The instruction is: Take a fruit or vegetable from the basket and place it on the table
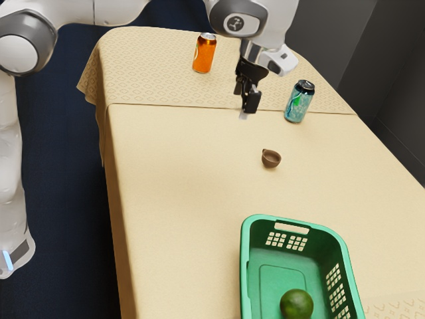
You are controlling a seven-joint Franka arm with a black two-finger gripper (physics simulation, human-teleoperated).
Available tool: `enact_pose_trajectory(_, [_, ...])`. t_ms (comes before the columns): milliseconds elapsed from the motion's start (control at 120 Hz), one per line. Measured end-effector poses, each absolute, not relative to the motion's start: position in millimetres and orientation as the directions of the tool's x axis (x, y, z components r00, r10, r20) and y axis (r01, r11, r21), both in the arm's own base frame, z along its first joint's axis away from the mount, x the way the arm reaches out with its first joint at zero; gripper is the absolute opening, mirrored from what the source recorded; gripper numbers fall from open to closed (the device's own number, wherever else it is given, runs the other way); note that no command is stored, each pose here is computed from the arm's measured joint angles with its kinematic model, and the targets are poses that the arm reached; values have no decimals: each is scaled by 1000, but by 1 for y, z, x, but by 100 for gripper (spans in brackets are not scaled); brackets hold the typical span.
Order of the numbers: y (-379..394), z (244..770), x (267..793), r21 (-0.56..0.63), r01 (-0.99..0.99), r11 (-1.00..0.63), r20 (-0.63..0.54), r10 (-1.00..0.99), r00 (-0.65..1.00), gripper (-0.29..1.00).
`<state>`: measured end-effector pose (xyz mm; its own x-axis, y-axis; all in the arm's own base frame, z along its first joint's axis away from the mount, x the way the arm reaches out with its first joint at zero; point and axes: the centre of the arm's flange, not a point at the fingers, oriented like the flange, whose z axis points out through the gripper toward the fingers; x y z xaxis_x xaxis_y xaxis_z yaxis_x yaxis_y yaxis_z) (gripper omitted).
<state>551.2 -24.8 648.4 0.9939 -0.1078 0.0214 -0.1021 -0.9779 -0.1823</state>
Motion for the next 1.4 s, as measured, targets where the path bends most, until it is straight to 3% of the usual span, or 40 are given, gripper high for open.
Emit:
enact_pose_trajectory(292, [-62, 646, 581, -167, -177, -970, 85, -194, 977, 70])
enact_pose_trajectory(408, [-232, 627, 570, -175, -466, -868, 78, -484, 872, 70])
enact_pose_trajectory(483, [-275, 604, 582, -140, -533, -835, 72, -545, 835, 70])
enact_pose_trajectory(667, [-298, 579, 592, -119, -547, -829, 57, -555, 830, 70])
enact_pose_trajectory(1167, [-365, 510, 614, 69, -479, -875, 75, -474, 877, 70])
enact_pose_trajectory(1400, [-404, 473, 602, 109, -458, -882, 67, -453, 889, 70])
